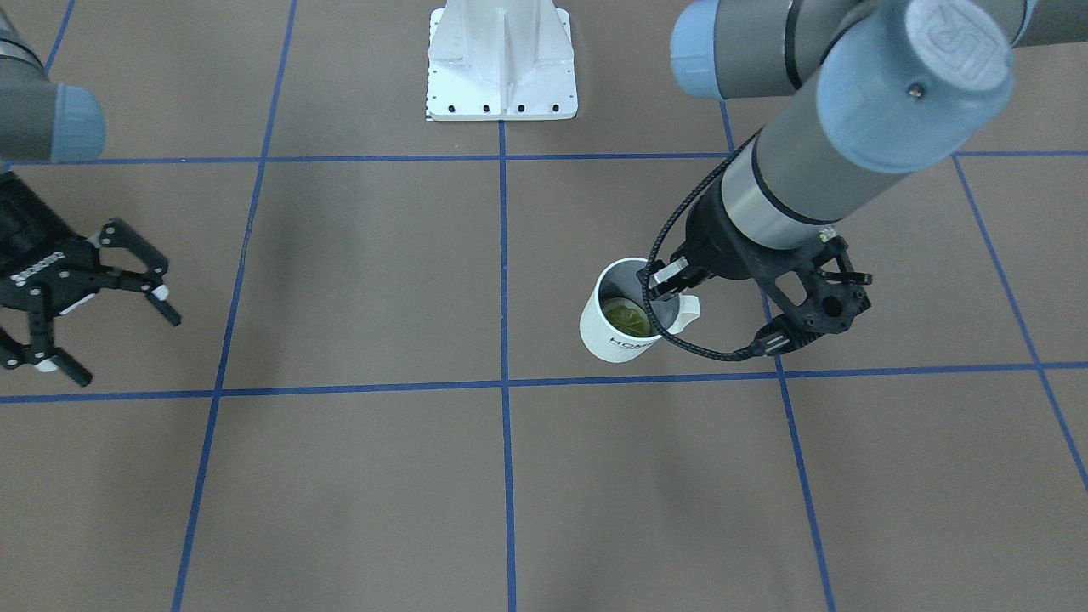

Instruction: Left arm hands cup to right arm to dump lemon

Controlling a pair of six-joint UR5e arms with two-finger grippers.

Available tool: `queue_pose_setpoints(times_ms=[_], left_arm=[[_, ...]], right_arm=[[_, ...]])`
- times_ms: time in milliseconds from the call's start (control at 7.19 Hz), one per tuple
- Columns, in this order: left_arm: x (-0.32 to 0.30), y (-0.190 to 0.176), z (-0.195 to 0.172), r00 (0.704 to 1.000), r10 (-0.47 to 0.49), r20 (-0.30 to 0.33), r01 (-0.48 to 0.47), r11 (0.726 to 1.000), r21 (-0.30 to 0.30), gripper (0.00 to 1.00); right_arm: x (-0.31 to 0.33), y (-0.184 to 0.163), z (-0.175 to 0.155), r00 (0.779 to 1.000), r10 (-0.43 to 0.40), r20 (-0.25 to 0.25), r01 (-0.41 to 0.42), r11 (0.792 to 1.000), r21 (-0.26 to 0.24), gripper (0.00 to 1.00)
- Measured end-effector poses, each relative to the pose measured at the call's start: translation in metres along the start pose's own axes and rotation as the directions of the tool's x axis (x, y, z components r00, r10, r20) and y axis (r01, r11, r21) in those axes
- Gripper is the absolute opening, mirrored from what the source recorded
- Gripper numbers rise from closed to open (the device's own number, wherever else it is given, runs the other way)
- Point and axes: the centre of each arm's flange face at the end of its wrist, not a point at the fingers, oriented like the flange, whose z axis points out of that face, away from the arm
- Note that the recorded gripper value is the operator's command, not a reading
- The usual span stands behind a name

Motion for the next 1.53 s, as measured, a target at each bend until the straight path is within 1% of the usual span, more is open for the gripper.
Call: queue_pose_setpoints(times_ms=[139, 278, 417, 556, 695, 834, 1113, 1391, 1530], left_arm=[[0.015, 0.007, -0.003, 1.0, -0.007, -0.01, 0.006, 1.0, -0.018, 0.0], [0.023, 0.01, -0.004, 1.0, -0.006, -0.02, 0.005, 0.999, -0.038, 0.0], [0.028, 0.011, -0.004, 0.999, -0.003, -0.032, 0.001, 0.998, -0.059, 0.0], [0.031, 0.012, -0.002, 0.999, -0.005, -0.045, 0.001, 0.996, -0.091, 0.0], [0.034, 0.014, -0.002, 0.998, -0.01, -0.062, 0.002, 0.992, -0.123, 0.0], [0.037, 0.019, -0.004, 0.997, -0.007, -0.083, -0.006, 0.989, -0.151, 0.0], [0.043, 0.033, 0.004, 0.995, 0.014, -0.098, -0.033, 0.981, -0.189, 0.0], [0.053, 0.056, 0.027, 0.994, 0.054, -0.096, -0.074, 0.973, -0.219, 0.0], [0.057, 0.065, 0.032, 0.993, 0.068, -0.097, -0.088, 0.97, -0.228, 0.0]], right_arm=[[-0.048, -0.013, 0.011, 0.998, -0.032, 0.053, 0.03, 0.999, 0.039, 0.99], [-0.085, -0.021, 0.012, 0.994, -0.059, 0.097, 0.052, 0.996, 0.073, 0.99], [-0.114, -0.023, 0.01, 0.988, -0.079, 0.13, 0.067, 0.993, 0.101, 0.99], [-0.139, -0.02, 0.011, 0.984, -0.098, 0.152, 0.077, 0.988, 0.136, 0.99], [-0.163, -0.013, 0.016, 0.98, -0.114, 0.164, 0.083, 0.98, 0.184, 0.99], [-0.18, -0.005, 0.022, 0.978, -0.121, 0.168, 0.084, 0.974, 0.212, 0.99], [-0.195, 0.003, 0.028, 0.976, -0.126, 0.178, 0.085, 0.971, 0.222, 0.99], [-0.198, 0.005, 0.029, 0.975, -0.127, 0.183, 0.085, 0.972, 0.22, 0.99], [-0.199, 0.006, 0.03, 0.975, -0.127, 0.183, 0.086, 0.972, 0.219, 0.99]])
